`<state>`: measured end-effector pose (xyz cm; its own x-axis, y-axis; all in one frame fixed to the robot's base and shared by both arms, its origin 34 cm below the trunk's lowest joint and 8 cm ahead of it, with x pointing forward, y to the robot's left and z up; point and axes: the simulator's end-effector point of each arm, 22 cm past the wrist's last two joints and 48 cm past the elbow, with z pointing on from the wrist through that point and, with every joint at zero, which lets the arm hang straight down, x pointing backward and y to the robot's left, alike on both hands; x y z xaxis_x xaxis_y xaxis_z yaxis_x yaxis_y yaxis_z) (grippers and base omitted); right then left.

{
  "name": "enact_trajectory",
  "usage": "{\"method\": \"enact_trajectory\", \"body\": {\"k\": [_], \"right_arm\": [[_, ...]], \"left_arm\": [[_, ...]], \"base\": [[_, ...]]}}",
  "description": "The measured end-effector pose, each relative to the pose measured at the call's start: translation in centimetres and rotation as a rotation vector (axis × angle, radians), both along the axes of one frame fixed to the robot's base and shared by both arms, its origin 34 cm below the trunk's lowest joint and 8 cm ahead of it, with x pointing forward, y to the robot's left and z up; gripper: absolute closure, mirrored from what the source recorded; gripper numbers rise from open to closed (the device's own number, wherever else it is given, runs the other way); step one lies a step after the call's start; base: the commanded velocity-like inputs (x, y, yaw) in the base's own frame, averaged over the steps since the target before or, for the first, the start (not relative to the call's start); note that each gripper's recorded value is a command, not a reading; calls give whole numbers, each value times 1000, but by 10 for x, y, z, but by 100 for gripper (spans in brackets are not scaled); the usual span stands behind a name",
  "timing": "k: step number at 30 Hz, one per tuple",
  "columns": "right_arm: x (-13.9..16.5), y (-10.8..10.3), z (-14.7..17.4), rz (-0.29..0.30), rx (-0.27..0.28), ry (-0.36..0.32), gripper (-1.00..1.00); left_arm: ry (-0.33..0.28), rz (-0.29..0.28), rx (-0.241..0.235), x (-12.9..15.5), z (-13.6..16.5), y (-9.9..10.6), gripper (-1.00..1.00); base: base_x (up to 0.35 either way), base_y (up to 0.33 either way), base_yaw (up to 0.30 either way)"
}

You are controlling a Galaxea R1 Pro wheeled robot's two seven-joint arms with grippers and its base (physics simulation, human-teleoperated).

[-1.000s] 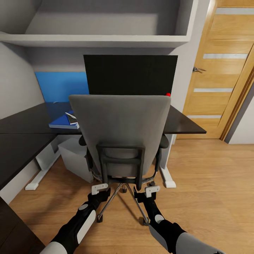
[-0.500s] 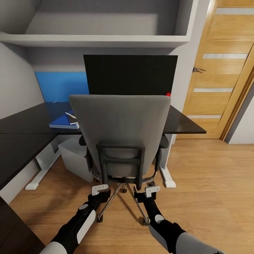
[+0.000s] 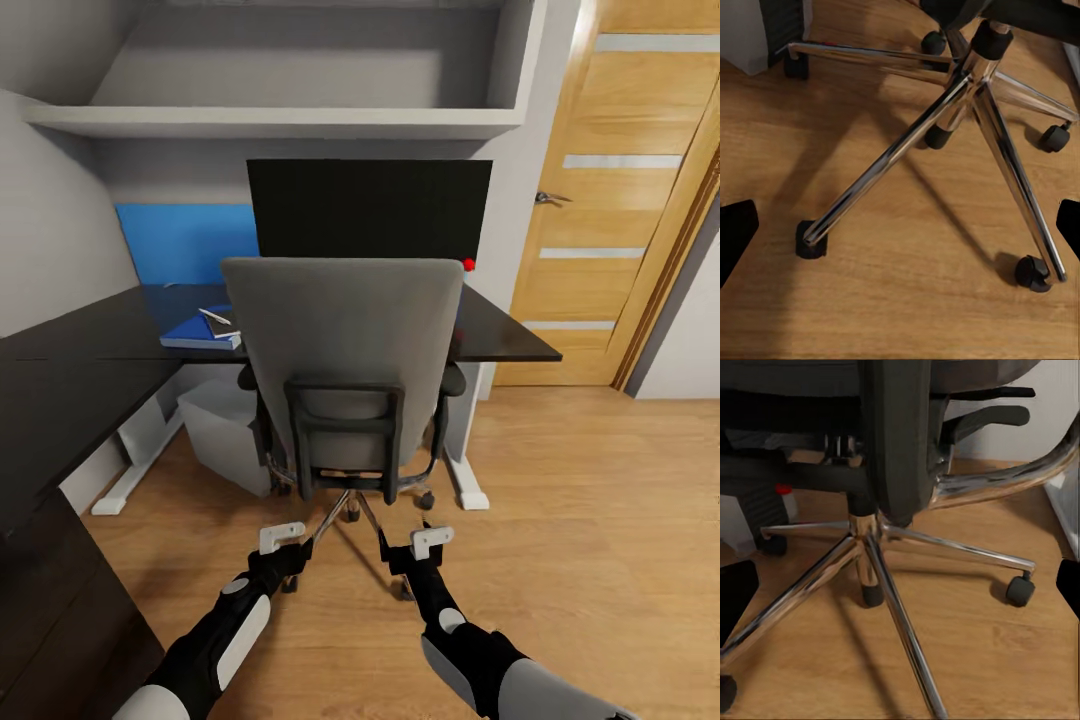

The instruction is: In the bedroom, organize the workspace by keeping the computer under the desk, ensuring the monitor is on the desk, placing the keyboard on the desk next to the monitor, placing the mouse on the desk next to the keyboard, moving the folder from the swivel chair onto the desk next to the mouse, stacking the notebook on top of the folder with the pen on top of the notebook, and positioning the swivel chair next to the desk.

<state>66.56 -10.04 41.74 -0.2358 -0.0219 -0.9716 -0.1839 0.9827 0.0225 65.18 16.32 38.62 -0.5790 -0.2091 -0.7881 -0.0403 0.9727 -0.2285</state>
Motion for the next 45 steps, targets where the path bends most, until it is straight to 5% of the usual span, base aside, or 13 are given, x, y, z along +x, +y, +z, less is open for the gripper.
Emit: {"method": "enact_trajectory", "body": {"k": [11,24,29,34,45], "right_arm": [[-5,-12,-14,-16,-27,29,-100],[-12,-31,-18,-46,-64,46,-100],[-14,-41,-16,-59,-80,62,-100],[-50,-79,-52,-108,-144,145,-100],[-73,-83,-49,-109,-148,175,-100]], "left_arm": [[23,4,11,-5,-10,5,-100],[59,13,32,-17,-19,14,-100],[111,14,45,-28,-28,18,-100],[223,13,67,-59,-58,19,-100],[247,8,69,-61,-42,15,-100]], "base": [[-309,0,0],[-47,0,0],[-4,0,0],[-214,0,0],[-321,-114,0]]}}
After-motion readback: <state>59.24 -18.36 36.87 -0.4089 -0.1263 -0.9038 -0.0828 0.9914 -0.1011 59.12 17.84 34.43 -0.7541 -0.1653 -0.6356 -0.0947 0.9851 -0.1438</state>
